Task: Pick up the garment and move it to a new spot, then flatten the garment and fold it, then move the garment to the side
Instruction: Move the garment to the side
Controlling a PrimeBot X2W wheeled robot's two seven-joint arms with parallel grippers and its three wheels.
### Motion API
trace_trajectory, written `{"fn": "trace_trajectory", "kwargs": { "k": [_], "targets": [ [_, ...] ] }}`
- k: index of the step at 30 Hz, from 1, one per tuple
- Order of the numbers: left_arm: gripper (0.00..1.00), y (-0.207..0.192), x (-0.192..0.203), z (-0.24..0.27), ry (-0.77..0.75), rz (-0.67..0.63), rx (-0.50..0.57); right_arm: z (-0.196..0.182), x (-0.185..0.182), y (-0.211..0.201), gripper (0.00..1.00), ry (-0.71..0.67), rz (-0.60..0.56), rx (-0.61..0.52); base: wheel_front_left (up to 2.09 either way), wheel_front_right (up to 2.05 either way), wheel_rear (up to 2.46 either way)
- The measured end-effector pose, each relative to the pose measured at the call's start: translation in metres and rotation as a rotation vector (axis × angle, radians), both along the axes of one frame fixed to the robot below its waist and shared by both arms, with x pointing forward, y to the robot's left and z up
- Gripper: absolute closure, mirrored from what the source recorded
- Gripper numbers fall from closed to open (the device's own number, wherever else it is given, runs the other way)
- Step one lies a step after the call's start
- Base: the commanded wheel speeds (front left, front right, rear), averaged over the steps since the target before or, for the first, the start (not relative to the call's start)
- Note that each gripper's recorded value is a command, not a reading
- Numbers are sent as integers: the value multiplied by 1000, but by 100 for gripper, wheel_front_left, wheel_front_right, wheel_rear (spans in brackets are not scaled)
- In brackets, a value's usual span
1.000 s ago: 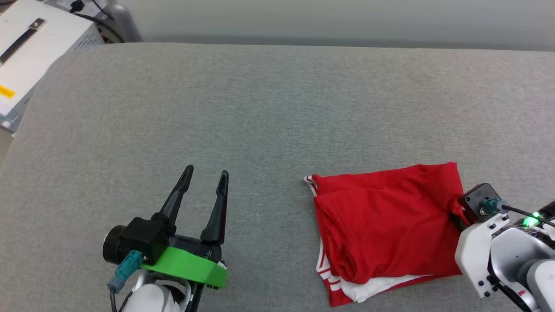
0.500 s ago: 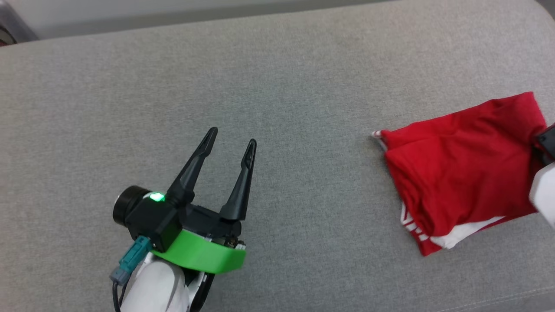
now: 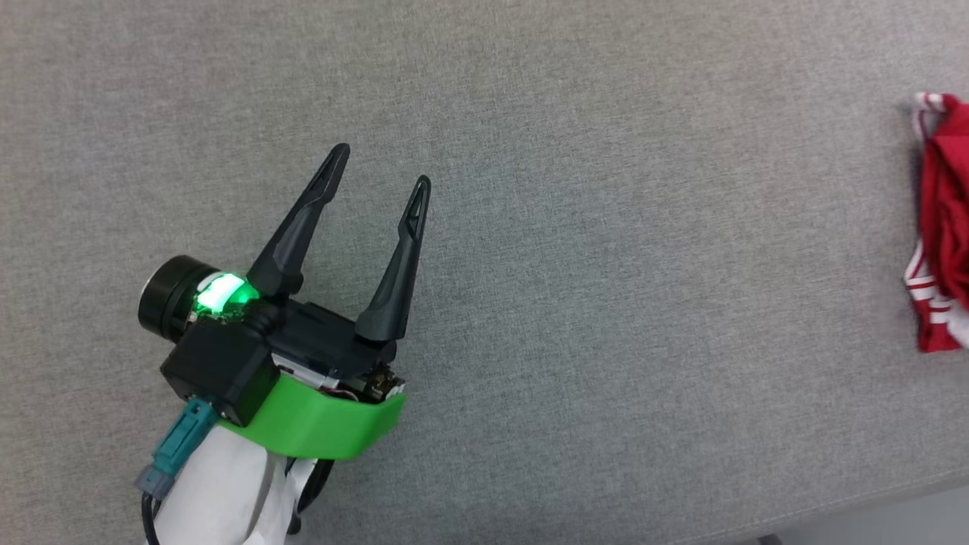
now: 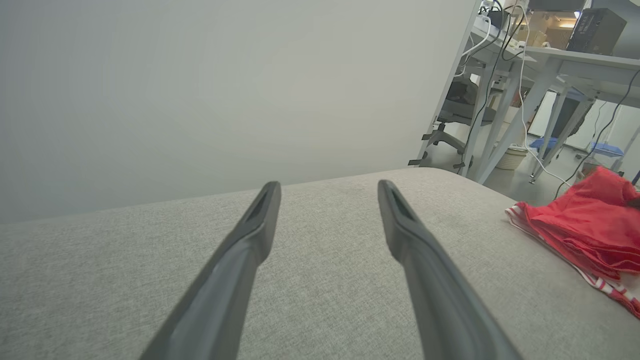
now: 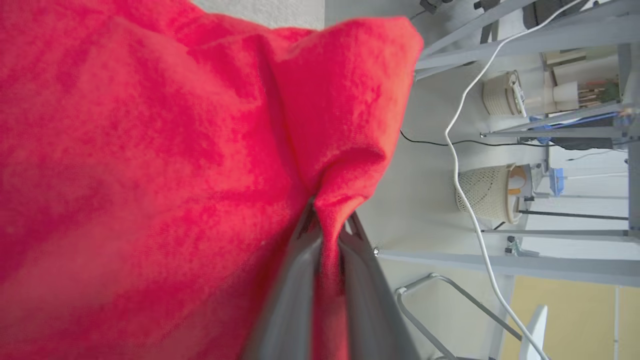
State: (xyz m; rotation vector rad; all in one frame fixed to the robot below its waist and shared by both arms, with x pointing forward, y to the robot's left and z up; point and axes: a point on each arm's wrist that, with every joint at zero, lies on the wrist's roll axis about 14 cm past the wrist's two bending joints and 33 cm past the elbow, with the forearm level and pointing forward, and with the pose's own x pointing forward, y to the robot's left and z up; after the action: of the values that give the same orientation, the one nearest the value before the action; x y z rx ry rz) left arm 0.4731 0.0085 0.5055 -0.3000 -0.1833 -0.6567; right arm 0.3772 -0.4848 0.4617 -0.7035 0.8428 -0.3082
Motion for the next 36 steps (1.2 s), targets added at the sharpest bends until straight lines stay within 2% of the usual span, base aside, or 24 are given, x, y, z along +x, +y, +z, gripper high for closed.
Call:
{"fn": "trace_trajectory", "kwargs": {
  "k": [3, 9, 17, 21, 22, 23, 24, 25, 32, 36],
  "targets": [
    [0, 3, 6, -6, 1, 4, -7, -1, 1, -24, 100, -21, -55, -26, 0, 0, 0],
    [0, 10, 12, -21, 13, 12, 5, -11, 13, -46, 100, -44, -106, -61, 0, 0, 0],
    [0, 23, 14, -30, 29, 43, 26, -38, 31, -46, 100, -55, -116, -43, 0, 0, 0],
    [0, 25, 15, -27, 20, 49, 31, -39, 33, -47, 100, -70, -119, -40, 0, 0, 0],
    [0, 25, 15, -25, 17, 50, 30, -37, 33, -48, 97, -75, -122, -41, 0, 0, 0],
    [0, 25, 14, -24, 15, 51, 30, -34, 34, -49, 44, -86, -123, -43, 0, 0, 0],
    [0, 24, 14, -22, 13, 52, 28, -31, 34, -50, 14, -97, -123, -47, 0, 0, 0],
    [0, 24, 13, -20, 11, 53, 27, -28, 34, -51, 0, -106, -124, -49, 0, 0, 0],
    [0, 25, 8, 0, -4, 78, 10, 6, 43, -47, 0, -212, -78, -55, 0, 0, 0],
    [0, 36, 4, 6, 5, 129, 24, 38, 64, -24, 0, -375, -2, -1, 0, 0, 0]
  ]
}}
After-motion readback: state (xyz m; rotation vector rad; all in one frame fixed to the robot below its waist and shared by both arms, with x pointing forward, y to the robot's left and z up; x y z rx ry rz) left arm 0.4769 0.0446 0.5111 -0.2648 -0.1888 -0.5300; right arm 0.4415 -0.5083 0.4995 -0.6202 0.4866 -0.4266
